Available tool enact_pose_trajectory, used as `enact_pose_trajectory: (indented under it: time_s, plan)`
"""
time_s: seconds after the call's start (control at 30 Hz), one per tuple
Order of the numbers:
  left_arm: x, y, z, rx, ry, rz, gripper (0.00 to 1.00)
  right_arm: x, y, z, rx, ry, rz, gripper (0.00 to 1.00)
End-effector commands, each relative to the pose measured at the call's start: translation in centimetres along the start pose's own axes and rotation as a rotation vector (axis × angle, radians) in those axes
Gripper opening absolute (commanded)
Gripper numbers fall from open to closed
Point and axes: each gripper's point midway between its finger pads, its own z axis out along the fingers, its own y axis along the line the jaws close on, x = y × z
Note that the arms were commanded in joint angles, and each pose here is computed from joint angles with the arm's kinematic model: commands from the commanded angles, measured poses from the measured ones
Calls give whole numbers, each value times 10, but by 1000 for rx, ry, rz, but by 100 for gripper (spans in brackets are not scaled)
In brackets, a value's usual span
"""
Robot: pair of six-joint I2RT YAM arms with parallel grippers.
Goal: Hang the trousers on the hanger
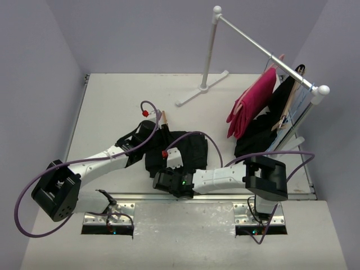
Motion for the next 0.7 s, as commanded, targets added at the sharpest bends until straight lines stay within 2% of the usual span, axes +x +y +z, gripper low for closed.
enact_pose_trajectory:
  time_s: [0.0,0.17,0.2,0.3,0.43,0.6,0.67]
  plan:
    - [13,37,-5,-152,44,59,1,17,4,-7,-35,52,-23,45]
    - [22,48,-4,-185,68,72,0,21,-3,-19,-61,75,-1,71]
    - [25,51,-4,-192,74,74,0,23,-4,-23,-77,82,7,80]
    - [28,59,-4,-214,73,78,0,29,-11,-36,-123,94,21,84]
    - [32,65,-5,-230,76,85,0,31,-22,-50,-202,90,24,85]
    - [35,70,-8,-253,96,109,0,22,-48,-60,-200,39,40,86]
    - [33,73,-11,-270,97,121,0,18,-54,-62,-194,43,50,95]
